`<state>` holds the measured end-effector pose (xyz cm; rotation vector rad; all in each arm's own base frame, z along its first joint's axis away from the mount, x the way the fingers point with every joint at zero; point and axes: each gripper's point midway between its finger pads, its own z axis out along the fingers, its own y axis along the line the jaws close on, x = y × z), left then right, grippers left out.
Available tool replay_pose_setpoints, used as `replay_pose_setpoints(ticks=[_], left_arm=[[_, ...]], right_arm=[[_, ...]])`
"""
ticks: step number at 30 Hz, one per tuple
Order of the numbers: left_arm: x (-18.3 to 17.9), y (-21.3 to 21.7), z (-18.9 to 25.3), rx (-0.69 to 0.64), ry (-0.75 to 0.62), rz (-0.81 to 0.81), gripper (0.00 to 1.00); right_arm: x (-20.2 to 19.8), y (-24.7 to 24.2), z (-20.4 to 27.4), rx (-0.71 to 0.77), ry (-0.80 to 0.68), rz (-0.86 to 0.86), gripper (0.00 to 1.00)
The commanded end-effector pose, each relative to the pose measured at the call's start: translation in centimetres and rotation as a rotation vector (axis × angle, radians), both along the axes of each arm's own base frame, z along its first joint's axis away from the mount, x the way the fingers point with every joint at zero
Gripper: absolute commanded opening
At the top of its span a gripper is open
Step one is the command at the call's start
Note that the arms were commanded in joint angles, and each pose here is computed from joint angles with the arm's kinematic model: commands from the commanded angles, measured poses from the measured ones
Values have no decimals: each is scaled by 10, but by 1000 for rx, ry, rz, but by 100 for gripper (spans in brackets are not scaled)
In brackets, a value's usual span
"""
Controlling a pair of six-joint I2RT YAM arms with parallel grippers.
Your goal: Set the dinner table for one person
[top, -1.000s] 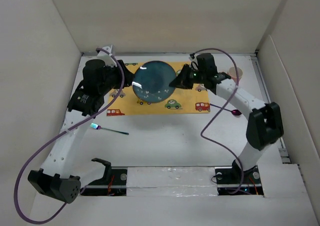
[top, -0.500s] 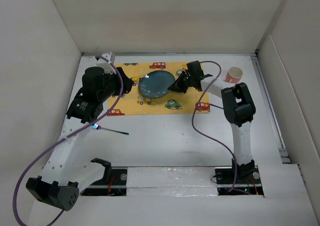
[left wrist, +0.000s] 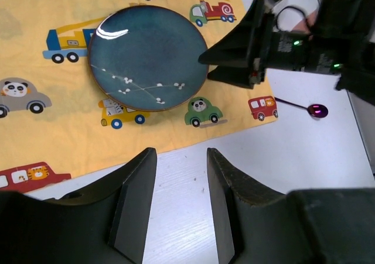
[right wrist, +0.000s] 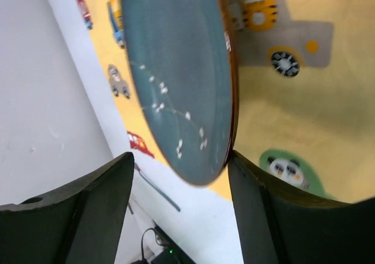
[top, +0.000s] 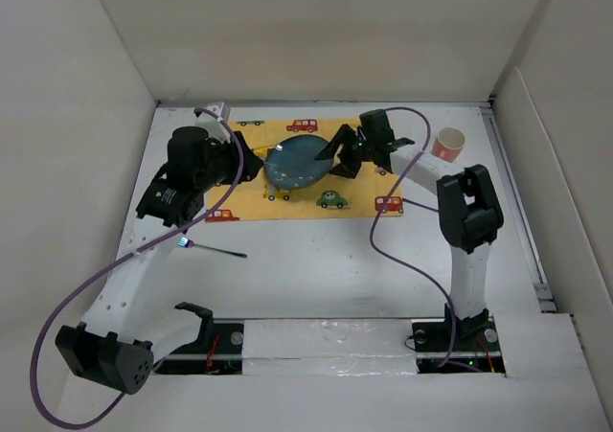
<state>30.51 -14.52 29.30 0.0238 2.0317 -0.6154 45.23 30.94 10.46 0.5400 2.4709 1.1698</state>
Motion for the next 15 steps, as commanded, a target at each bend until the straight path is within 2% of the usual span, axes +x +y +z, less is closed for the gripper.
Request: replay_pose_setpoints(ticks=[1,3,4,5,7,8,9,11,13,15], left_arm=[[9,-13,28,-41,-70,-55,37],[10,-15,25,-46,-60,-66,37],[9,-17,23,-50,-54,-76,37],[8,-18,18,-52,-46,-78,37],[6,-19,13,-58,-33,-84,37],[5,-19,6,-55,-23,-84,37],[4,-18,5,-56,-20,-83,37],[1,-19,-2,-53,-6,-90,37],[-1,-20,-4,-57,-1,-100,37],[-2,-21,-8,-59,8,-108,36]], right_arm=[[6,-21,100,24,-230,23,70],[1,-56,117,-33,-266,-16,68],[-2,-70,118,-59,-272,-40,62],[-8,-93,100,-122,-241,-92,49],[-18,-142,108,-173,-257,-189,32],[-22,-163,102,-205,-245,-241,8],[-38,-183,85,-234,-208,-277,0],[-46,-230,61,-309,-147,-390,0],[-57,-259,36,-359,-70,-430,0],[-63,-269,18,-407,-11,-418,0]])
